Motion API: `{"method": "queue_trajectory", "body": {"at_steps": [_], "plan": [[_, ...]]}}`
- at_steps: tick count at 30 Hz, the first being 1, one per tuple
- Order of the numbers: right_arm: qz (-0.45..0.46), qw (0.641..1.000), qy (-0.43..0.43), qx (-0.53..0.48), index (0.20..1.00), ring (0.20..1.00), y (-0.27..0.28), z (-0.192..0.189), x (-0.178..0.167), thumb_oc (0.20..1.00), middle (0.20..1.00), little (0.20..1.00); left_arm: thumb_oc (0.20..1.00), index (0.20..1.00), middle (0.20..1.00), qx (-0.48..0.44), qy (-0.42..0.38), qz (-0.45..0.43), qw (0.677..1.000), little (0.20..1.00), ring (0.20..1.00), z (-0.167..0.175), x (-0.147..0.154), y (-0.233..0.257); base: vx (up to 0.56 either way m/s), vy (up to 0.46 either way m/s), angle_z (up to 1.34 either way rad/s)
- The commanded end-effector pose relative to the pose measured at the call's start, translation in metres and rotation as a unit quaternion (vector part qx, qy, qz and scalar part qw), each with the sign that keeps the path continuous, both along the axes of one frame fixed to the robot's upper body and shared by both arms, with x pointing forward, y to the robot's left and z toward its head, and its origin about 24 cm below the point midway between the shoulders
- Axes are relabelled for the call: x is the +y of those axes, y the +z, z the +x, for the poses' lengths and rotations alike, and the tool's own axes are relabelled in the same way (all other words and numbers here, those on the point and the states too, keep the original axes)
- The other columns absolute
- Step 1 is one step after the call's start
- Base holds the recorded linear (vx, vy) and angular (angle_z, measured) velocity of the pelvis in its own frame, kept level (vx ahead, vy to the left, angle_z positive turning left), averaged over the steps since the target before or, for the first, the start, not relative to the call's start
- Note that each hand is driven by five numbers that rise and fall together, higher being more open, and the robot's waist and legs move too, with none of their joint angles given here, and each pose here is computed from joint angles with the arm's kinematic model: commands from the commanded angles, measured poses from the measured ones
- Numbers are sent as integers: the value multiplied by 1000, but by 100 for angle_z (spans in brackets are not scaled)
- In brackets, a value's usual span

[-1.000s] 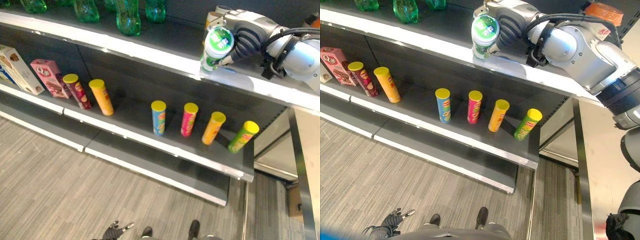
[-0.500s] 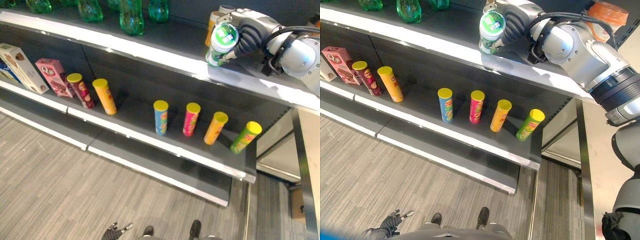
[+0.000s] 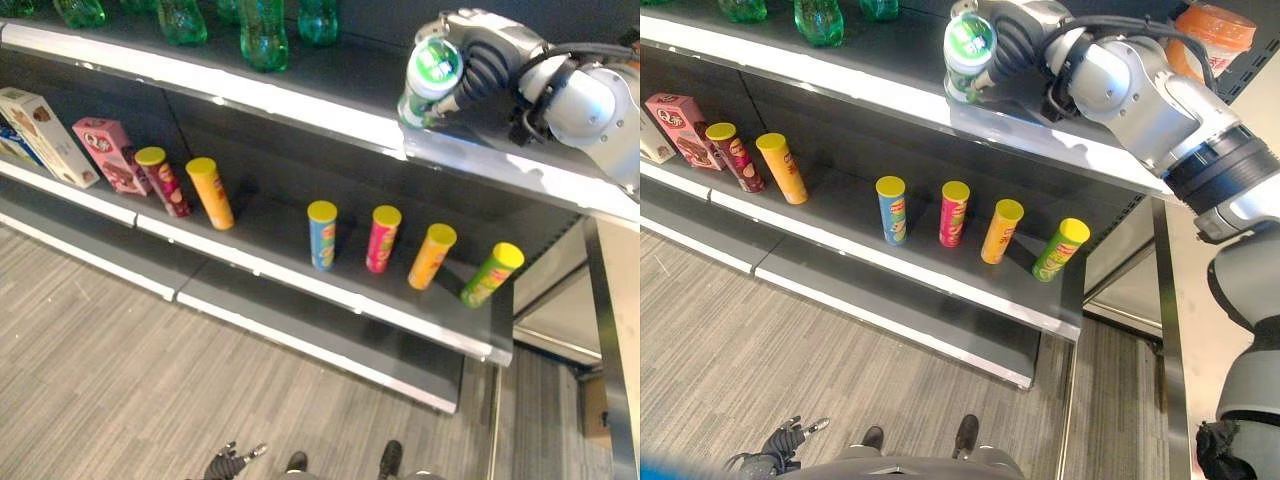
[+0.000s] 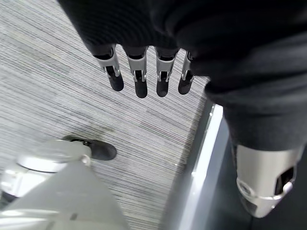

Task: Put the goods on the table back onto the shelves and tidy them up.

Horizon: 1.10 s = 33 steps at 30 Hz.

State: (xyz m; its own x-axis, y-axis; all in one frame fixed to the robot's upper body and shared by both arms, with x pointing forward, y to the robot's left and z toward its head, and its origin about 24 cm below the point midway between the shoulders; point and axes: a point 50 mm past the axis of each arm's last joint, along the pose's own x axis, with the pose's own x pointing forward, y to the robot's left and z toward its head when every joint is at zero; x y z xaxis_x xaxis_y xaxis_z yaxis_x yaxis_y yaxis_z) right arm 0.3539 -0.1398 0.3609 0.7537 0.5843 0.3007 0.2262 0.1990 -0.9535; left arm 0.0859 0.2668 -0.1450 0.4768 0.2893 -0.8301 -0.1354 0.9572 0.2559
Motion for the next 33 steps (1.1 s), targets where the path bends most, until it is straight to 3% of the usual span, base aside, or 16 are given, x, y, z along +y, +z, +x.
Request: {"method": "queue_trajectory", "body": {"at_steps": [1,10,26,33], "plan": [[20,993,-46,-105,200,200,56,-9,-6,200,200,200,1000,1000,1000,-33,-5,41,999,1000,1000,24,28,16,0,0,0],[30,993,-51,-103,200,200,57,-4,-1,200,200,200,1000,1000,1000,-31,-2,42,999,1000,1000,23,29,16,0,0,0],[-73,995,-46,-45,200,200,22,8,21,200,200,200,1000,1000,1000,-34,-14,39,999,1000,1000,26,28,17,0,0,0],[-84,993,-70,-42,200,200,19,12,12,200,200,200,1000,1000,1000,-37,-15,36,999,1000,1000,27,28,18,0,0,0]]}}
